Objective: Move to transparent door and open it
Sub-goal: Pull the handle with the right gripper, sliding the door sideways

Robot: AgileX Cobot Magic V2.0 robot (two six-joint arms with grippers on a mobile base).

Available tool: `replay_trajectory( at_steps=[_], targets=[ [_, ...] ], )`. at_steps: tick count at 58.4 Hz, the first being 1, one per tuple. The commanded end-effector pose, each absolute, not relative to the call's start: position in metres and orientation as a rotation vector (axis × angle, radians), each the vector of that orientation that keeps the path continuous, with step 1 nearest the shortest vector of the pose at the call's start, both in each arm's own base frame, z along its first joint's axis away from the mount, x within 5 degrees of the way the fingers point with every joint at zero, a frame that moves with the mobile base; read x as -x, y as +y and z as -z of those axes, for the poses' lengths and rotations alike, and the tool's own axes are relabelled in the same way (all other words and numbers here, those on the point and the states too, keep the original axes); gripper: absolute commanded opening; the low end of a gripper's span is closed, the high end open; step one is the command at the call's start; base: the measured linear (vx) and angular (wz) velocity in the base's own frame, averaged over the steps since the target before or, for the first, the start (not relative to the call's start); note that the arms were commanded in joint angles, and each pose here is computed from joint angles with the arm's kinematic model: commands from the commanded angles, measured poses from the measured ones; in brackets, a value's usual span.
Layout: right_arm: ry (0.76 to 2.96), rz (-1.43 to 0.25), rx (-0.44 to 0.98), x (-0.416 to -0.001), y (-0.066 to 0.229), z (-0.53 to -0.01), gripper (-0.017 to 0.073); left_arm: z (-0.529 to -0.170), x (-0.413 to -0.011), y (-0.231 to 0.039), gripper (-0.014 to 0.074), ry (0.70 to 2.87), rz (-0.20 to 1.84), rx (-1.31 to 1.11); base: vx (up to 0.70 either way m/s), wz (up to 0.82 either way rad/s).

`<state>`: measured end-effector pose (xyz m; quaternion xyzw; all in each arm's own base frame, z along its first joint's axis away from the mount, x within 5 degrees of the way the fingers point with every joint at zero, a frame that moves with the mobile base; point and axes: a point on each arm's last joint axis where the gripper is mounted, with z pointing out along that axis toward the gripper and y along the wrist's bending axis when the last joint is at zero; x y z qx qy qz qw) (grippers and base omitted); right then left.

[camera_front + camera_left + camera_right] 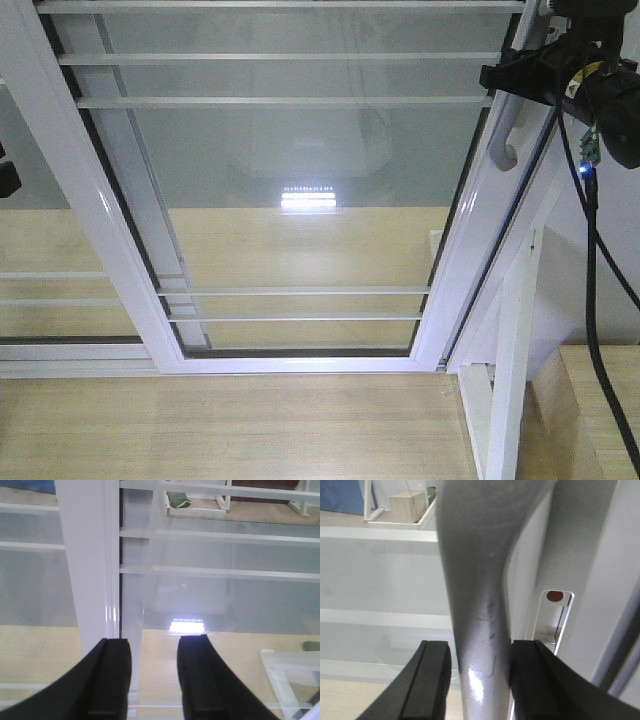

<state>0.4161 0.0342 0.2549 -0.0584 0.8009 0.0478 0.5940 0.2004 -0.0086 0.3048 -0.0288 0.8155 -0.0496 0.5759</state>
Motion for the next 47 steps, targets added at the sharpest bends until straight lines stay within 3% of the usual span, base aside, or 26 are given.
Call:
replay_trajectory(
  at_steps=[1,47],
  targets=[
    [1.659,-0.190,0.274,-0.409,0.071,-0.293,0.0330,-0.325,-0.202,-0.009,0.0374,1.790,0.127,0.079,0.00,0.00],
    [1.496,-0.434,0.447,-0.381,0.170,-0.310,0.0330,-0.325,-0.202,-0.009,0.0374,1.789,0.128,0.079,0.00,0.00]
  ],
)
